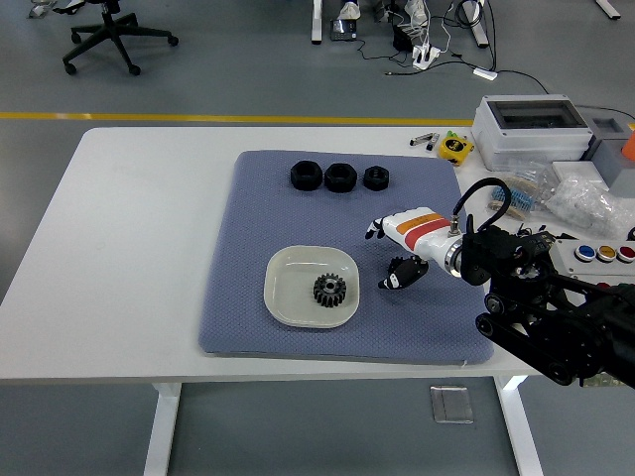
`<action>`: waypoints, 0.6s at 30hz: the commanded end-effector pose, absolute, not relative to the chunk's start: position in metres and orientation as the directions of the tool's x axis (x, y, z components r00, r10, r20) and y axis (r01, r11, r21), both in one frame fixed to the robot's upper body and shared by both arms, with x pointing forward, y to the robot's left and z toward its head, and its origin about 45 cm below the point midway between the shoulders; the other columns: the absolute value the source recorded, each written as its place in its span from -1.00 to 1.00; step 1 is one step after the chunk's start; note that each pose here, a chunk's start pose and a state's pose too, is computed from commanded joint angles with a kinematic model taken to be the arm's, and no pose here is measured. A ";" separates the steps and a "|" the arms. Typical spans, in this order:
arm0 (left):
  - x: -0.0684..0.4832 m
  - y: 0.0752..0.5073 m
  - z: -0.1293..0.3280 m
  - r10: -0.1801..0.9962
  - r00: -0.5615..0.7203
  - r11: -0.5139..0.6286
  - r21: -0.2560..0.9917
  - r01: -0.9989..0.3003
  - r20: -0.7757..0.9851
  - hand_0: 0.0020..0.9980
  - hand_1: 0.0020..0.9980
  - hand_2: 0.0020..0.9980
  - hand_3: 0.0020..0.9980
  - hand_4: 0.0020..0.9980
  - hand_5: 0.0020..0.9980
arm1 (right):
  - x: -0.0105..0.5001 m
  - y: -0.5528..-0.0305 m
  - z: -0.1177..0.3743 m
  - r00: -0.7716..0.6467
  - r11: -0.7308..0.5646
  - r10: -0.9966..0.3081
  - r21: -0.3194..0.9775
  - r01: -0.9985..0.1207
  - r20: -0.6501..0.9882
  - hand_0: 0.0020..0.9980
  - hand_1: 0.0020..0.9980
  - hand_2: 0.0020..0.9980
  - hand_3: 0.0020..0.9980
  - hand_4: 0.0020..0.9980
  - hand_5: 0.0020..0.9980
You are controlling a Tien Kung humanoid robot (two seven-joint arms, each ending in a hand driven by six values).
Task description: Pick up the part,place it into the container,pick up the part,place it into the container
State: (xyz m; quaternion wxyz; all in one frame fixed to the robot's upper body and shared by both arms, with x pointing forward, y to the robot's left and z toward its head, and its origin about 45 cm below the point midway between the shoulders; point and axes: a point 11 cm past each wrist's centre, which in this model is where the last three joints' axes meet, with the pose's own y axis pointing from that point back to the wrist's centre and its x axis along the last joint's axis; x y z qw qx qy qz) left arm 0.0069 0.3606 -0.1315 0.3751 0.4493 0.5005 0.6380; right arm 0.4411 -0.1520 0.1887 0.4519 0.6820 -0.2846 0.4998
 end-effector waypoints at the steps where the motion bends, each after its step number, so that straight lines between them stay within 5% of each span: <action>1: 0.007 0.361 -0.132 0.928 -0.315 -0.218 0.976 -0.029 0.198 0.68 0.57 0.64 0.20 0.05 0.59 | 0.441 -0.153 0.187 0.340 -0.426 0.065 0.334 -0.841 0.938 0.08 0.24 0.29 0.20 0.58 -0.51; 18: 0.009 0.360 -0.132 0.930 -0.312 -0.215 0.976 -0.032 0.195 0.68 0.58 0.64 0.20 0.05 0.60 | 0.442 -0.171 0.174 0.383 -0.376 0.081 0.384 -0.843 0.920 0.04 0.18 0.21 0.13 0.49 -0.47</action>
